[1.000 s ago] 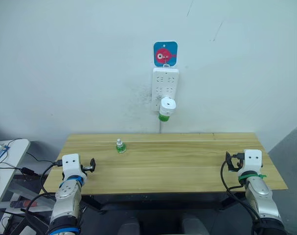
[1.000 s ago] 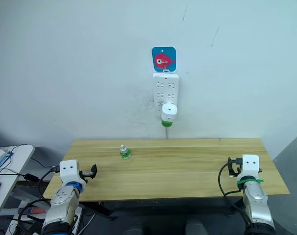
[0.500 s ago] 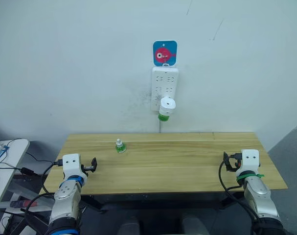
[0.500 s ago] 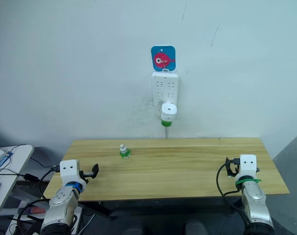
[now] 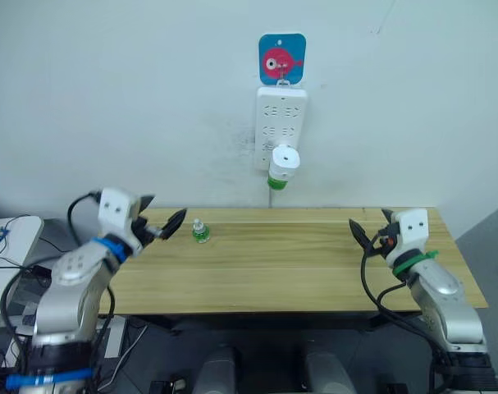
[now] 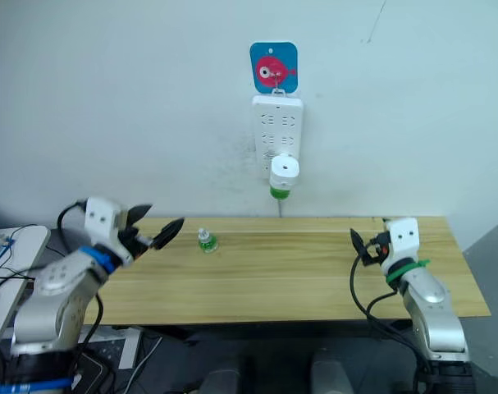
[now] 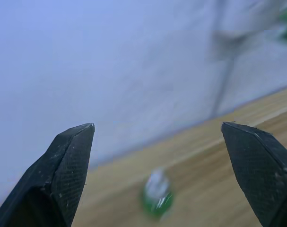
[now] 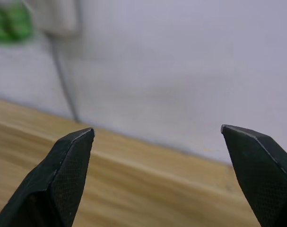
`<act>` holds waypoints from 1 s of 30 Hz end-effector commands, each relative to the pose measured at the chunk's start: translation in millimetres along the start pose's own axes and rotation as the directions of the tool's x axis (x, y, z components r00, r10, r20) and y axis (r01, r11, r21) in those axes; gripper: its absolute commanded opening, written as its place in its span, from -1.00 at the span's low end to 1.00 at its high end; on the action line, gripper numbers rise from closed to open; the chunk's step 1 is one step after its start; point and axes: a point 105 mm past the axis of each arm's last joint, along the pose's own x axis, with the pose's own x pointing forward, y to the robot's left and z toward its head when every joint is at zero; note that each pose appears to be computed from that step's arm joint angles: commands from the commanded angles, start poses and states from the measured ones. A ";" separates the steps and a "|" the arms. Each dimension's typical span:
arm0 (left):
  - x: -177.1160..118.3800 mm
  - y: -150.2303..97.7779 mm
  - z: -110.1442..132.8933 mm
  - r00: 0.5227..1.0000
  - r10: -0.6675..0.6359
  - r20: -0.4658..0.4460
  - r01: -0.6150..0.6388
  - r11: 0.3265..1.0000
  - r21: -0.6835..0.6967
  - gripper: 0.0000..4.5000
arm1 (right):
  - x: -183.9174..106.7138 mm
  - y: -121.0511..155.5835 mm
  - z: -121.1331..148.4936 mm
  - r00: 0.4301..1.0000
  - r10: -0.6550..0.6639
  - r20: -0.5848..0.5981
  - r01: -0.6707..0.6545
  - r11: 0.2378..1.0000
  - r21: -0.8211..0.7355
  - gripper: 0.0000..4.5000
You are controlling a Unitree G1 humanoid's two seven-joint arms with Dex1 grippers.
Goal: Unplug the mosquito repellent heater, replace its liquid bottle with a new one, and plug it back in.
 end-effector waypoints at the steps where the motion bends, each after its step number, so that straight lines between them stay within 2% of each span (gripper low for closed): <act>1: 23.2 -16.0 34.2 0.988 -0.144 0.062 0.144 0.989 0.017 0.83 | 6.1 20.1 52.9 0.985 0.146 0.087 -0.142 0.988 -0.058 1.00; 3: 40.5 -23.8 47.8 0.975 -0.210 0.078 0.207 0.978 0.035 0.61 | 12.0 30.0 77.9 0.972 0.203 0.120 -0.194 0.977 -0.084 1.00; 9: 74.1 -30.4 77.0 0.948 -0.288 0.138 0.280 0.957 0.073 0.61 | 22.3 63.0 124.1 0.923 0.332 0.191 -0.326 0.943 -0.065 1.00; 14: 96.2 -24.8 90.0 0.941 -0.292 0.170 0.275 0.954 0.116 0.61 | 32.8 80.8 137.6 0.900 0.383 0.208 -0.379 0.923 -0.064 1.00; 22: 117.8 -36.4 100.4 0.910 -0.373 0.181 0.344 0.923 0.173 0.61 | 38.8 79.7 140.4 0.912 0.349 0.217 -0.343 0.937 -0.067 1.00; 30: 134.1 -52.1 113.8 0.870 -0.453 0.196 0.409 0.883 0.229 0.61 | 27.8 70.6 115.8 0.949 0.262 0.176 -0.262 0.965 -0.024 1.00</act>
